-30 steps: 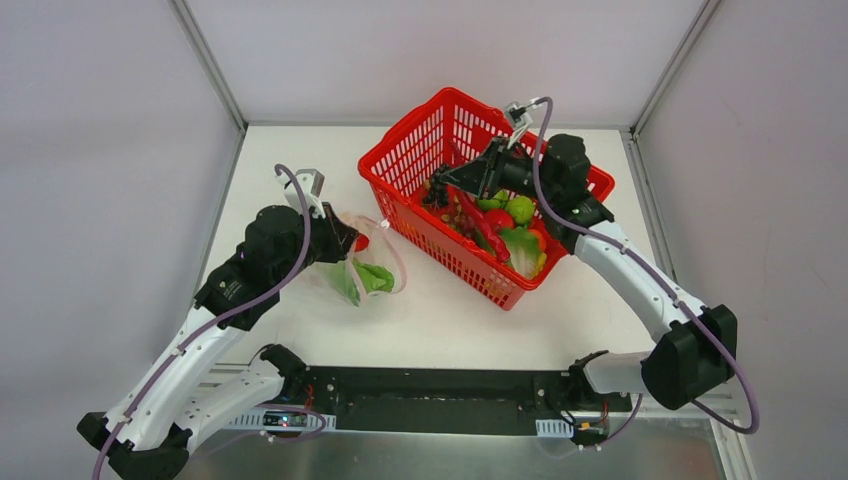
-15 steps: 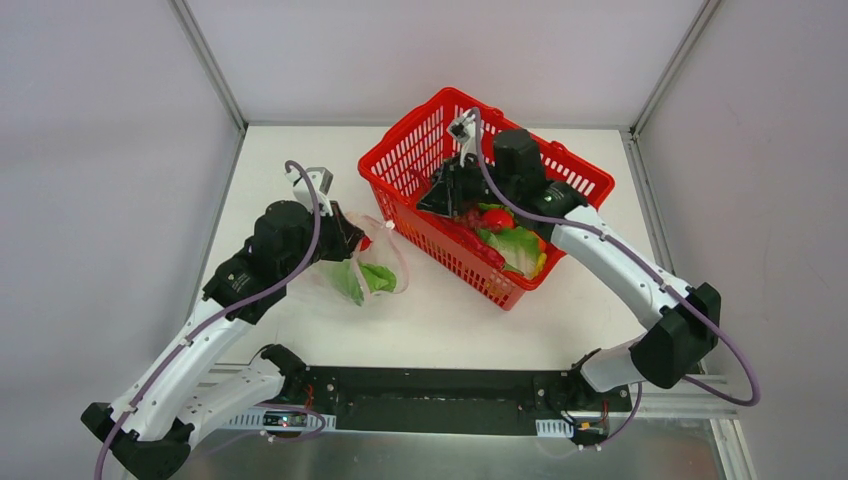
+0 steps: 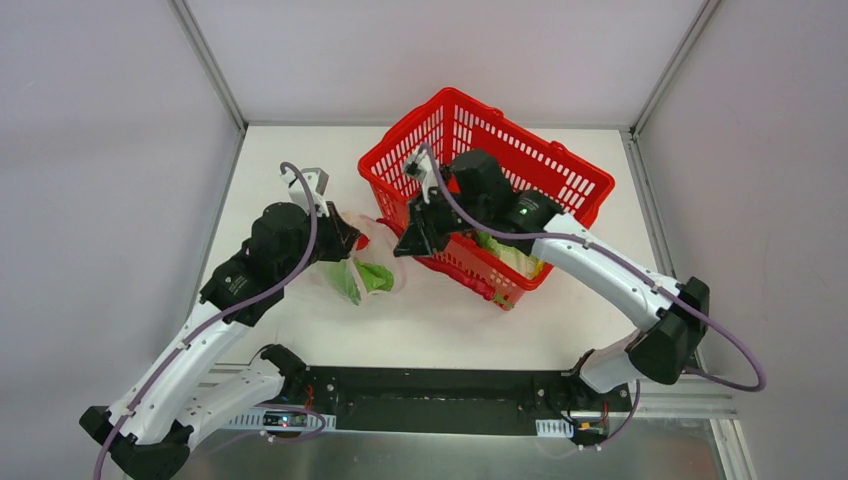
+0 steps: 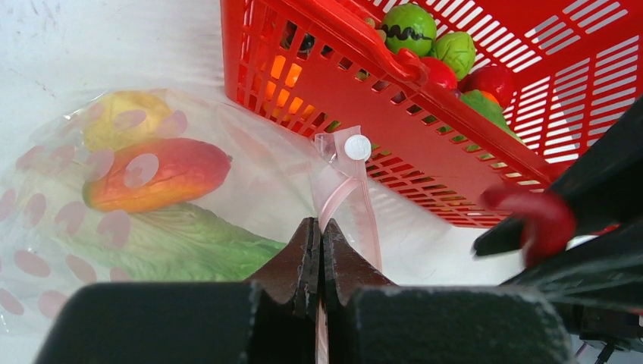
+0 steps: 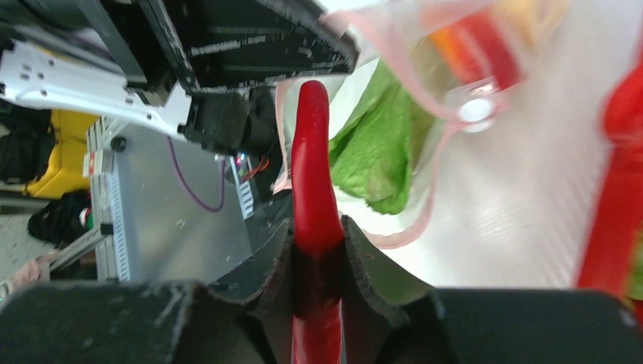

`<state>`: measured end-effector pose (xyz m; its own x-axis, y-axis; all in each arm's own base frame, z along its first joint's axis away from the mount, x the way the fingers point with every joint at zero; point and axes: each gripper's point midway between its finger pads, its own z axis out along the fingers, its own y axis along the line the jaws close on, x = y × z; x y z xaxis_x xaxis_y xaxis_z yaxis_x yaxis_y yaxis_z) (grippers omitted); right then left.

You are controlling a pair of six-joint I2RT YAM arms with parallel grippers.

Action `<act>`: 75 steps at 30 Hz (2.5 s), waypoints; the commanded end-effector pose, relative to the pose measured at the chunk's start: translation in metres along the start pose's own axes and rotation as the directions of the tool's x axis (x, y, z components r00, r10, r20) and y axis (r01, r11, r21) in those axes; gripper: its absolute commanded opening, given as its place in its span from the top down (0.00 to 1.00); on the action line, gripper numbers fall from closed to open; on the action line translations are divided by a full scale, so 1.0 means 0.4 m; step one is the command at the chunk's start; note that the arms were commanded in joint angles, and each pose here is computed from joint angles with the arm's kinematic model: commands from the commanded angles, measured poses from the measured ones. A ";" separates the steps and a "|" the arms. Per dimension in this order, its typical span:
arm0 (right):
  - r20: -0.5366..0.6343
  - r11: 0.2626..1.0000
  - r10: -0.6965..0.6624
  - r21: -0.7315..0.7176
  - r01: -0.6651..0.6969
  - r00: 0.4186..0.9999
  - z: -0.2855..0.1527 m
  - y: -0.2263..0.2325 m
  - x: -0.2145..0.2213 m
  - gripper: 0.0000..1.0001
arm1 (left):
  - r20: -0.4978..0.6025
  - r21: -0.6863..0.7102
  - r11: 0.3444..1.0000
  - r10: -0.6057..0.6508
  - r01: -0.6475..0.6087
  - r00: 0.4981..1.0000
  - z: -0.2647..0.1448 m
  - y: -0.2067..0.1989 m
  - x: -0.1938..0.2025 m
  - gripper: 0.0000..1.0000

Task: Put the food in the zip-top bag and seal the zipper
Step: Place the fake vegetable in the zipper food storage bag.

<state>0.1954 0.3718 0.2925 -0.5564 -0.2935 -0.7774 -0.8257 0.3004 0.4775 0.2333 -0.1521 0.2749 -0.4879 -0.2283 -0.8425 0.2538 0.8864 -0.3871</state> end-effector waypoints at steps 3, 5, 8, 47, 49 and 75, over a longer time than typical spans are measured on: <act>-0.156 1.000 0.022 0.003 -0.022 0.988 0.078 0.007 0.114 0.89 | 0.035 0.066 0.998 -0.005 0.002 0.999 0.001 -0.042 -0.041 1.00; -0.122 0.998 0.035 0.059 -0.028 0.992 0.098 -0.013 0.101 0.90 | 0.030 0.064 0.998 -0.004 0.002 1.000 0.001 -0.040 -0.037 1.00; 0.006 0.996 0.067 0.065 -0.067 0.998 0.106 -0.006 0.041 0.92 | 0.030 0.064 0.998 -0.012 0.010 0.999 0.000 -0.039 -0.034 1.00; -0.053 0.979 0.146 0.153 -0.136 0.988 0.278 -0.103 0.095 0.75 | -0.071 0.289 0.956 -0.027 0.047 0.997 0.023 -0.140 0.020 1.00; -0.050 0.982 0.155 0.118 -0.148 0.987 0.290 -0.097 0.108 0.71 | -0.066 0.301 0.952 -0.042 0.060 0.997 0.028 -0.145 0.022 1.00; 0.001 0.969 0.146 0.202 -0.143 0.989 0.193 -0.123 0.171 0.16 | -0.100 0.044 0.999 -0.018 0.023 0.995 0.083 -0.006 0.098 1.00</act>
<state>0.2203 0.4146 0.1451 -0.7160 -0.2711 -0.6433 -0.6551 0.5792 0.4851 0.2246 -0.1829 0.2356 -0.6116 -0.1963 -0.7664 0.3161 0.8275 -0.4641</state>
